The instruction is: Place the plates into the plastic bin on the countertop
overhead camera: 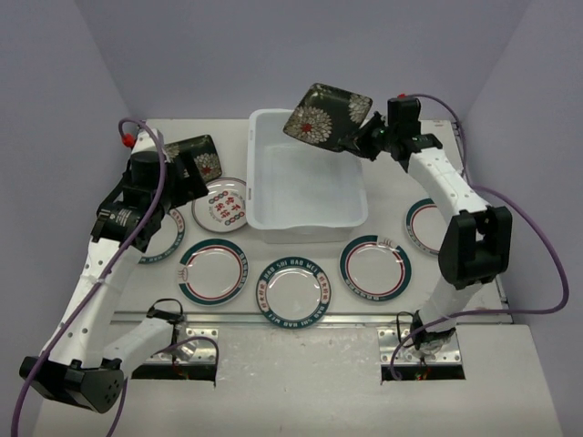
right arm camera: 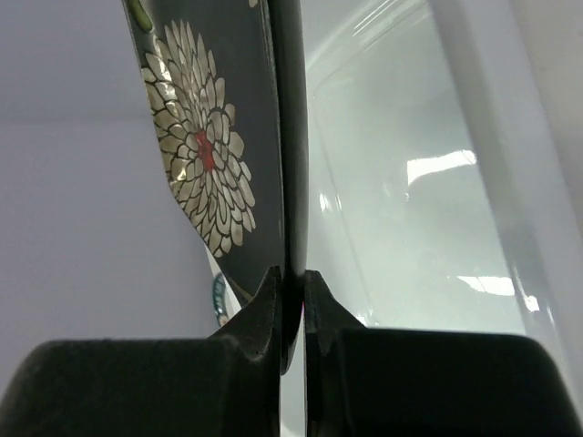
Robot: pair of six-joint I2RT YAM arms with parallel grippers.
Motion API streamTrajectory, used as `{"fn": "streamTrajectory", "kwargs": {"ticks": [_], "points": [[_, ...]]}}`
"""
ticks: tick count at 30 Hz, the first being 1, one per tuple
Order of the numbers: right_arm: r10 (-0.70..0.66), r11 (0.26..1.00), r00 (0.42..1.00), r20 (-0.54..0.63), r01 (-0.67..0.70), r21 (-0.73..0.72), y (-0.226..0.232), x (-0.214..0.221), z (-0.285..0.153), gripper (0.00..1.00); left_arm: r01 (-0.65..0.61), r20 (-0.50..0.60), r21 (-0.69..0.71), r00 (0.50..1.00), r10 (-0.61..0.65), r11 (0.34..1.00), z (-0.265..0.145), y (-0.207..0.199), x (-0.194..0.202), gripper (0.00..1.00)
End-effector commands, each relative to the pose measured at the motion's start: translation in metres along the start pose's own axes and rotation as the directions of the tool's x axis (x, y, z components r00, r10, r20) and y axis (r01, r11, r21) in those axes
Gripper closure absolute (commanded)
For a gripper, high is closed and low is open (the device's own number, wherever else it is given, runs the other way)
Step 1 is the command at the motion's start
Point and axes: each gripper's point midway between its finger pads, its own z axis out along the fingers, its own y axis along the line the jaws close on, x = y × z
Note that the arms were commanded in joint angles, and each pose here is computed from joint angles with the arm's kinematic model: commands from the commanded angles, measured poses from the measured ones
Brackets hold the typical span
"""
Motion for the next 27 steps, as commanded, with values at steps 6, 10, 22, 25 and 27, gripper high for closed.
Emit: {"fn": "streamTrajectory", "kwargs": {"ticks": [6,10,22,25,27], "points": [[-0.417,0.908,0.862,-0.287,0.382,-0.172,0.030,0.030,-0.001,1.00,-0.069,0.033,-0.056,0.997,0.071,0.996,-0.007,0.014,-0.004,0.00],[-0.437,0.899,0.826,-0.356,0.408,-0.157,0.017,0.043,0.016,1.00,-0.070,0.027,-0.052,0.997,0.072,0.996,-0.009,0.014,-0.003,0.00],[-0.392,0.912,0.832,-0.392,0.409,-0.044,-0.008,0.056,0.079,1.00,-0.076,-0.026,0.020,0.997,0.076,0.997,-0.003,-0.001,0.006,0.00],[-0.382,0.913,0.850,-0.364,0.408,-0.005,-0.008,0.051,0.093,1.00,-0.075,-0.037,0.026,0.996,0.076,0.997,-0.002,-0.002,0.008,0.00],[-0.366,0.918,0.857,-0.364,0.396,0.008,-0.013,0.054,0.104,1.00,-0.077,-0.045,0.026,0.996,0.078,0.997,-0.002,-0.002,0.011,0.00]]}}
